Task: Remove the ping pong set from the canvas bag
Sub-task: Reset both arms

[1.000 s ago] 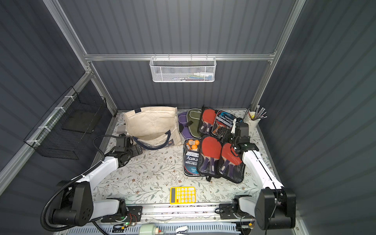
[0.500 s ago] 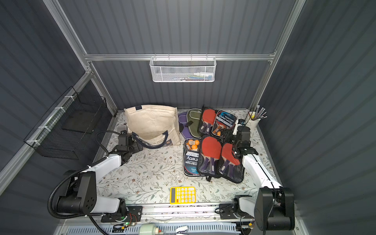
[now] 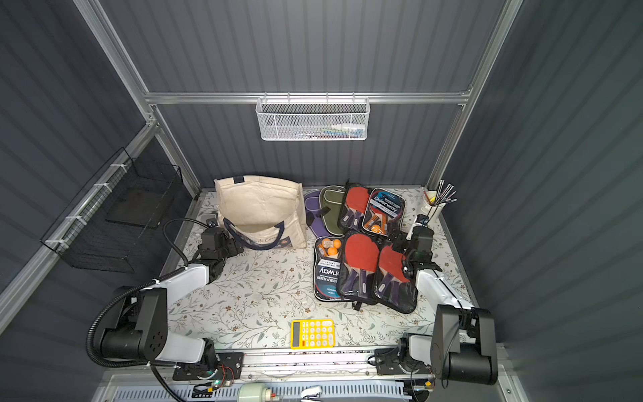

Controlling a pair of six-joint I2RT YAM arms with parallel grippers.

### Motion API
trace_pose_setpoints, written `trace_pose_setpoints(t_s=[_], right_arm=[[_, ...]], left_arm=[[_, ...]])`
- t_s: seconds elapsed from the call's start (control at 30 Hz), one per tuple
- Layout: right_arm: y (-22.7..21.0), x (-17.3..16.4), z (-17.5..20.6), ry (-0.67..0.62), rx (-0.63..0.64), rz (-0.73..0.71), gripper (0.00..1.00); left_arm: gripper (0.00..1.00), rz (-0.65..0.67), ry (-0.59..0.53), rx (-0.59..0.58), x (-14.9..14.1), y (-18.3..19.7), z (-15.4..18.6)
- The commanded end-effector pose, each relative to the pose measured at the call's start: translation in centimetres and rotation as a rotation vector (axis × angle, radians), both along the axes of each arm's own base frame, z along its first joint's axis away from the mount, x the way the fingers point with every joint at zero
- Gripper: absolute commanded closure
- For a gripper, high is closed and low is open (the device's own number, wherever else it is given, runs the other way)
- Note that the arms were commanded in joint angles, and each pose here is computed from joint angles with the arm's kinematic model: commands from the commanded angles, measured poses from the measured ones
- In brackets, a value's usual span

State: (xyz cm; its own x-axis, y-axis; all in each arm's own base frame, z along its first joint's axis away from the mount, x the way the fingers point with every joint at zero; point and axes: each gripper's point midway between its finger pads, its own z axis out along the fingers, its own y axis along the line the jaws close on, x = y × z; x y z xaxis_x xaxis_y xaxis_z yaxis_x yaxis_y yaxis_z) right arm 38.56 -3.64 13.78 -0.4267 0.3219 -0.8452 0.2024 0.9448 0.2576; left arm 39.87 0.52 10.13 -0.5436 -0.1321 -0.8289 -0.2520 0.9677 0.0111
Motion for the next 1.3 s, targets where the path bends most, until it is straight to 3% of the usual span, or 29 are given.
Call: trace_pose_setpoints(t_s=[0.0,0.23,0.47,0.87,0.97,1.1,1.27], right_arm=[[-0.6,0.7,0.9,-0.059,-0.023,-0.006,0.01],[-1.8,0.0,0.6,-0.067,-0.096,-0.041,0.01],[-1.7,-0.5,1.2,-0.21,-0.16,-0.021,0.01],[0.1,-1.2,-1.0,-0.329,-0.174,0.068,0.01],[0.3,-1.4,-1.2,-0.307,-0.174,0.081,0.01],[0.9,-1.3,-1.2,-0.318,-0.176,0.119,0.01],[2.0,-0.7,-1.5,-0.288,-0.172,0.193,0.01]], left_arm=[[0.01,0.004,-0.041,0.029,0.7,0.6,0.0],[0.01,0.015,-0.037,0.044,1.5,1.6,-1.3],[0.01,0.029,-0.055,0.079,1.4,2.5,-2.2],[0.0,0.042,-0.123,0.123,1.3,2.9,-1.7],[0.01,0.001,-0.211,0.125,0.8,2.1,-1.2],[0.0,-0.071,-0.188,0.141,1.2,0.8,-2.8],[0.0,-0.039,-0.184,0.141,1.2,1.3,-3.3]])
